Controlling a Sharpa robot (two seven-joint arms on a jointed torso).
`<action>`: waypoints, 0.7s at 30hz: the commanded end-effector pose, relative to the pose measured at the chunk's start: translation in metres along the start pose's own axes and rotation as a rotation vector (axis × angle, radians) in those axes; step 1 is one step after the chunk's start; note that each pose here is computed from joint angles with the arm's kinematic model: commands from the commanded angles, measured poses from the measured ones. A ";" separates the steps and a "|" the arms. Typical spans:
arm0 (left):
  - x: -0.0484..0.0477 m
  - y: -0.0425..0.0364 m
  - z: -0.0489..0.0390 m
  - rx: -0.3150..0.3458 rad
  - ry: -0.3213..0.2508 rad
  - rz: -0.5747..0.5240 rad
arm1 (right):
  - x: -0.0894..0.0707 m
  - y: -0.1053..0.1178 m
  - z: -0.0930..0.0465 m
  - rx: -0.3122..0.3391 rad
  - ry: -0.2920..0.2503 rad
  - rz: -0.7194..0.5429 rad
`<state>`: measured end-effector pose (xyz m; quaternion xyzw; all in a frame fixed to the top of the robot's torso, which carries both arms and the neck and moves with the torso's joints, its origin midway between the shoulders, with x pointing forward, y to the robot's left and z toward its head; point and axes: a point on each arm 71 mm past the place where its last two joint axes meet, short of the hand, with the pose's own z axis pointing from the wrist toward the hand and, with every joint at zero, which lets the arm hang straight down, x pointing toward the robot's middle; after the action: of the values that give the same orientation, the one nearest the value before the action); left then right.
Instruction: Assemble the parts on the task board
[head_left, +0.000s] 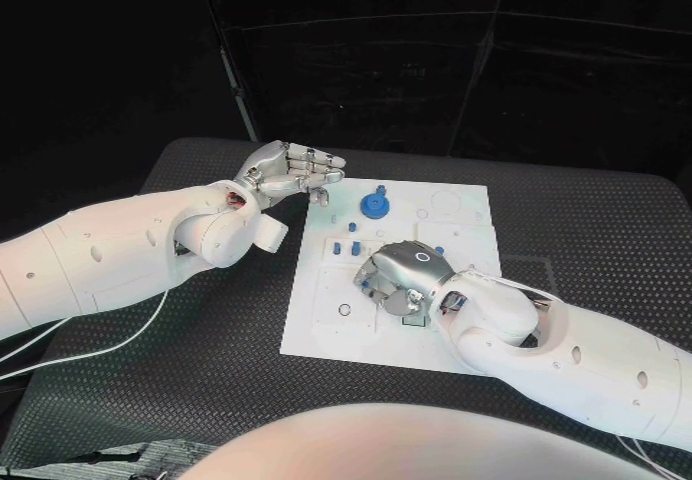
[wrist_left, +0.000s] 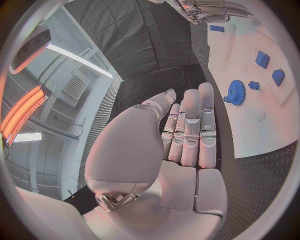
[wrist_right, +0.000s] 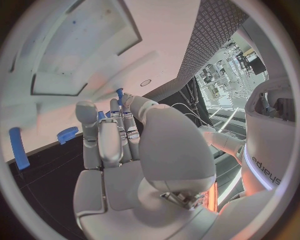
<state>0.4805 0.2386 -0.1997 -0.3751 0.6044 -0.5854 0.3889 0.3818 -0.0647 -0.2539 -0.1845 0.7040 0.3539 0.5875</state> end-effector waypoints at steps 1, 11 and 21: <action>0.0012 -0.0014 0.0006 0.005 0.011 -0.008 | 0.004 -0.003 0.000 0.023 0.032 -0.005; 0.0006 -0.0012 0.0008 0.004 0.010 -0.008 | 0.004 -0.002 0.000 0.017 0.039 -0.003; -0.0003 -0.0009 0.0008 0.004 0.008 -0.007 | 0.002 0.000 -0.002 0.008 0.025 0.002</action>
<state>0.4812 0.2396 -0.2002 -0.3758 0.6051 -0.5843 0.3889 0.3813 -0.0661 -0.2553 -0.1841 0.7102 0.3489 0.5831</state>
